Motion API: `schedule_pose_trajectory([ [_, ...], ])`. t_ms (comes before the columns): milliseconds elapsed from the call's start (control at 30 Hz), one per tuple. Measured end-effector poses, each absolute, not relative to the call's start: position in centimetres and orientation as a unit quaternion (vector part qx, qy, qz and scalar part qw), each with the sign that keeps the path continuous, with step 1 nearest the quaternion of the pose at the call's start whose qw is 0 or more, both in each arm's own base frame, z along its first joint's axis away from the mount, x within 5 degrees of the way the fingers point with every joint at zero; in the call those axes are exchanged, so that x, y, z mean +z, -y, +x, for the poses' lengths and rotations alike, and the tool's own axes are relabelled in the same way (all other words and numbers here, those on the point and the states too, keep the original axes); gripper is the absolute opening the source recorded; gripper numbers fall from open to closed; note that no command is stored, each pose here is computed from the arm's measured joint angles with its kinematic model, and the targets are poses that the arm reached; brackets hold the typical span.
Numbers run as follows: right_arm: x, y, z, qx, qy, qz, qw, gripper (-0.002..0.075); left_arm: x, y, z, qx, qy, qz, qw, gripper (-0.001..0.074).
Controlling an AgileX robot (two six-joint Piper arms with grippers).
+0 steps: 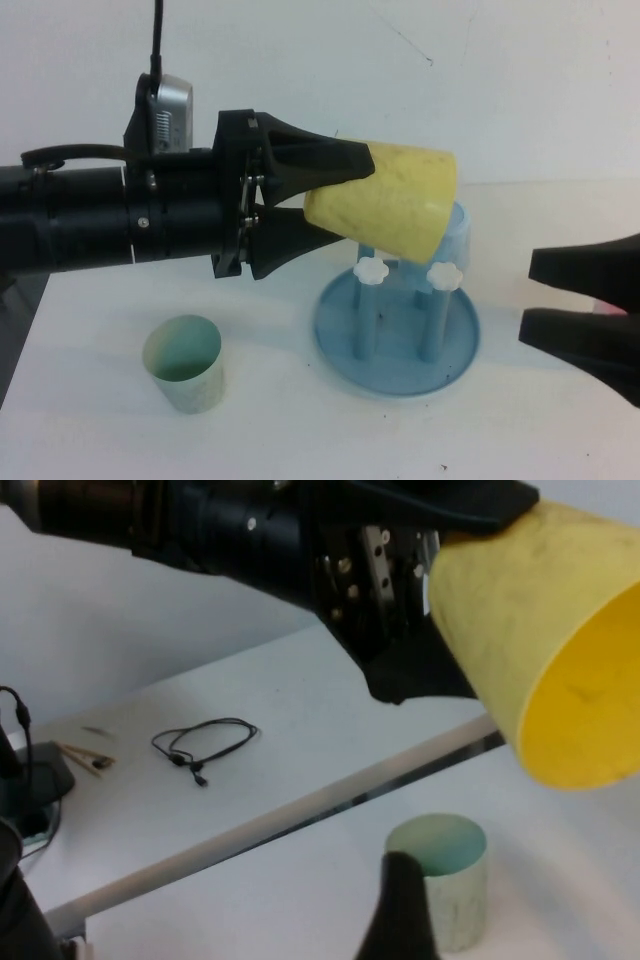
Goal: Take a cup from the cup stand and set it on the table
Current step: Hand over the cup
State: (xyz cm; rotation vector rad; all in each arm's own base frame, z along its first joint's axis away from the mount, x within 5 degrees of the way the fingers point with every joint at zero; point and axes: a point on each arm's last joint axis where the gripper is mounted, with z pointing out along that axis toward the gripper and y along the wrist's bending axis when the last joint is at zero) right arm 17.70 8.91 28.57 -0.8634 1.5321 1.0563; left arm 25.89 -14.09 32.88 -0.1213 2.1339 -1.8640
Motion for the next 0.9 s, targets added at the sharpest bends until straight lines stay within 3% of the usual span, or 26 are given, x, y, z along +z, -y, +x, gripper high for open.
schedule_pose_trajectory([
  [367,29.7,-9.6,22.3,0.455,-0.627,-0.371,0.511,0.0521,32.9,14.0,26.2,-0.644,-0.746,-0.054,0.161,0.0554],
  [900,30.9,-15.5,24.8,0.492,-0.583,-0.439,0.475,0.0521,32.9,13.8,26.6,-0.638,-0.746,-0.076,0.176,0.0554],
])
